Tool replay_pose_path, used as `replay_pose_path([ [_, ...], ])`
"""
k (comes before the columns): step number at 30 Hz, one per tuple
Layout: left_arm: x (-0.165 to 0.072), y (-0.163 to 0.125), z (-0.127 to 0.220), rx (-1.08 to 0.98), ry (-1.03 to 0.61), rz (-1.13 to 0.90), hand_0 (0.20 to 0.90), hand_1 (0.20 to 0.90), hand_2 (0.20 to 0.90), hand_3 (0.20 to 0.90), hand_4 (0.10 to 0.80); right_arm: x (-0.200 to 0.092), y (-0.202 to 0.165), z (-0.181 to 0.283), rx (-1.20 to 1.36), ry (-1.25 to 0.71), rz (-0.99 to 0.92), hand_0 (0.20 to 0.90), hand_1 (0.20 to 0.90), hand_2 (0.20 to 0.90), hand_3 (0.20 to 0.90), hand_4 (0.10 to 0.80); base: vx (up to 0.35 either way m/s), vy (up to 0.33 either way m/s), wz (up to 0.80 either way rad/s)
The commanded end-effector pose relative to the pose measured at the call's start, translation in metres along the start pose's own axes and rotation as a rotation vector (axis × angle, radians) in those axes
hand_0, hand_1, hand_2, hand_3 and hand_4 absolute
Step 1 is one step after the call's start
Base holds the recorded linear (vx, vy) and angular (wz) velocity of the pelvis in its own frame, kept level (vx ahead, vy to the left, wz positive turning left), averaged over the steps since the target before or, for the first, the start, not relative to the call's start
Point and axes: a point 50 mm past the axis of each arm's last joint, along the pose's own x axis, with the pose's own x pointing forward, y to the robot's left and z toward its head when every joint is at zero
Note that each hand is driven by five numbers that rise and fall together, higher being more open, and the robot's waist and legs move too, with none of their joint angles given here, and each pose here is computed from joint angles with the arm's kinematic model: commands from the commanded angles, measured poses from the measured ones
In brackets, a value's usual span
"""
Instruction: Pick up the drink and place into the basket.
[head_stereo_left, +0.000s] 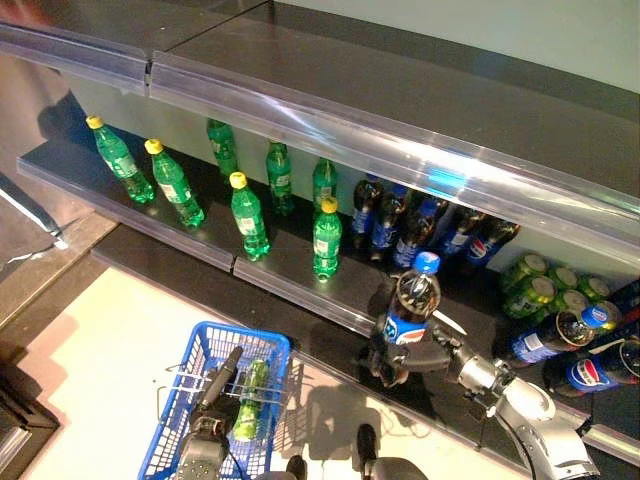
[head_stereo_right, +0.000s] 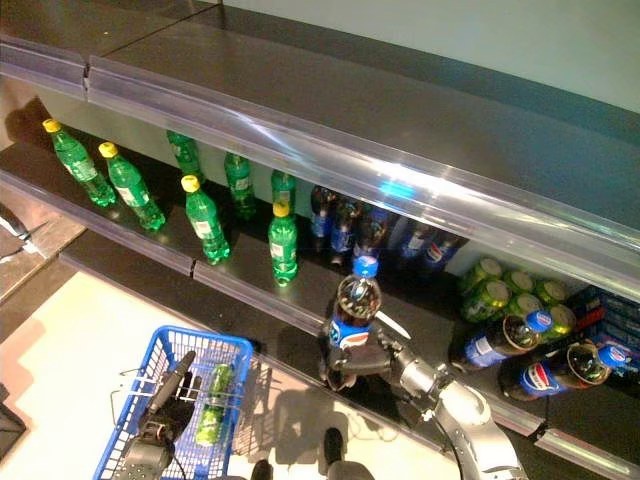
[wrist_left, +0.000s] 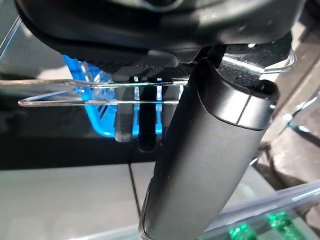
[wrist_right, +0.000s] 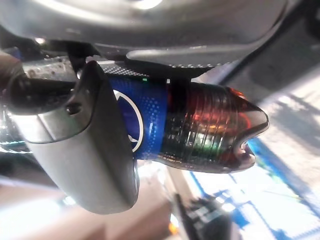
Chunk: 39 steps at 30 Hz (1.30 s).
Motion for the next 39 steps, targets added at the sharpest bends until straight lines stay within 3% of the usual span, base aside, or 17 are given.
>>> replay_pose_path([
  [1, 0.006, -0.063, 0.058, 0.199, -0.172, -0.401, 0.300, 0.300, 0.300, 0.200, 0.100, 0.006, 0.011, 0.046, -0.139, -0.163, 0.169, 0.300, 0.300, 0.300, 0.200, 0.100, -0.032, 0.059, 0.29],
  [12, -0.007, -0.117, 0.053, 0.492, -0.055, -0.730, 0.300, 0.300, 0.300, 0.200, 0.100, 0.031, 0.027, 0.020, -0.166, -0.035, 0.175, 0.300, 0.300, 0.300, 0.200, 0.100, -0.035, 0.097, 0.23],
  [21, -0.033, -0.172, 0.025, 0.646, 0.145, -1.047, 0.300, 0.300, 0.300, 0.200, 0.100, 0.057, 0.040, 0.003, -0.183, -0.021, 0.053, 0.300, 0.300, 0.300, 0.200, 0.100, 0.016, 0.061, 0.35],
  [25, -0.054, -0.203, -0.009, 0.690, 0.352, -1.247, 0.300, 0.300, 0.300, 0.200, 0.100, 0.058, 0.023, 0.000, -0.169, 0.005, -0.092, 0.300, 0.300, 0.300, 0.200, 0.100, 0.132, -0.149, 1.40],
  [29, -0.078, -0.222, -0.032, 0.704, 0.450, -1.358, 0.300, 0.300, 0.300, 0.200, 0.100, 0.070, 0.019, -0.002, -0.191, 0.042, -0.128, 0.300, 0.300, 0.300, 0.200, 0.100, 0.048, -0.220, 1.55],
  [35, -0.108, -0.247, -0.051, 0.708, 0.563, -1.520, 0.300, 0.300, 0.300, 0.200, 0.100, 0.092, 0.018, -0.003, -0.190, 0.080, -0.235, 0.300, 0.300, 0.300, 0.200, 0.100, -0.015, -0.148, 0.59],
  [39, -0.126, -0.253, -0.062, 0.686, 0.634, -1.621, 0.300, 0.300, 0.300, 0.200, 0.100, 0.092, 0.008, -0.005, -0.179, 0.108, -0.339, 0.300, 0.300, 0.300, 0.200, 0.100, -0.062, -0.025, 1.09],
])
